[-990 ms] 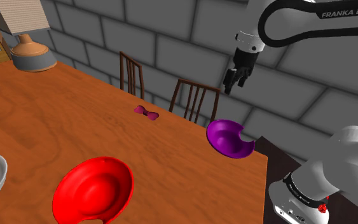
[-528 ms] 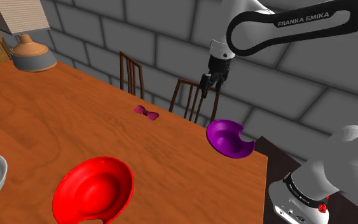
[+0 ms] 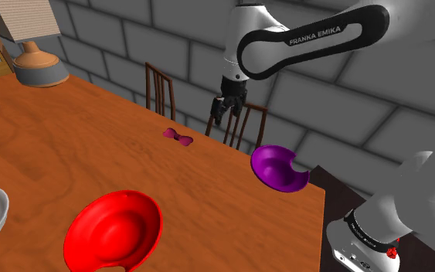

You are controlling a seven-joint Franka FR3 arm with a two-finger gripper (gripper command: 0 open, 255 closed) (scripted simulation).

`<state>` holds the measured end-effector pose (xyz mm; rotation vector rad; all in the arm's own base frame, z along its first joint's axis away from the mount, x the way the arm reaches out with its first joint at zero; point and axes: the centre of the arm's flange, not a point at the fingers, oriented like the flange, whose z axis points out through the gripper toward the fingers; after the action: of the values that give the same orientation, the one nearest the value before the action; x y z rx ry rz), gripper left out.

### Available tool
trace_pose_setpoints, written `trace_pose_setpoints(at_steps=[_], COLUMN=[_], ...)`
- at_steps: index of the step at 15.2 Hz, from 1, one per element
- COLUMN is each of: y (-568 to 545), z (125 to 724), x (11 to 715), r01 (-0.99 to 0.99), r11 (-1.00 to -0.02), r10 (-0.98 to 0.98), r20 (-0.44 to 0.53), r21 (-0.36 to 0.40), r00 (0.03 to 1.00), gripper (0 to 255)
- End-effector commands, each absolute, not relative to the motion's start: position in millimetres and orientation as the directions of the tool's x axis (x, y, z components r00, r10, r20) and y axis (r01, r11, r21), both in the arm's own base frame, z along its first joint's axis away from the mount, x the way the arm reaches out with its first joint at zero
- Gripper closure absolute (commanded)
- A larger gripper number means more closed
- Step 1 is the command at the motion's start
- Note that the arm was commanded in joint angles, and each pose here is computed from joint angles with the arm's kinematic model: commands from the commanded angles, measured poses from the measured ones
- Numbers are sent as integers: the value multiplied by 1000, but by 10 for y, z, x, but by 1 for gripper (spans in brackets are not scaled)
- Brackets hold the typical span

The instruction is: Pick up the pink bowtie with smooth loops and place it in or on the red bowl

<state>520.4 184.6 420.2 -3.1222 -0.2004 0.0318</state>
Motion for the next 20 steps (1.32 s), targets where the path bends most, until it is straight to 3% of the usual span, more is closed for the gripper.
trace_pose_setpoints(at_steps=[1, 13, 20], y=[2017, 3128, 3152], z=[4108, 3575, 3206], x=[5385, 6221, 6220], r01=[140, 215, 215], r11=[-990, -974, -974], r10=[141, 215, 215], r20=[-15, 11, 11], r21=[-22, -64, -64], r00=[990, 977, 977], gripper=[0, 0, 0])
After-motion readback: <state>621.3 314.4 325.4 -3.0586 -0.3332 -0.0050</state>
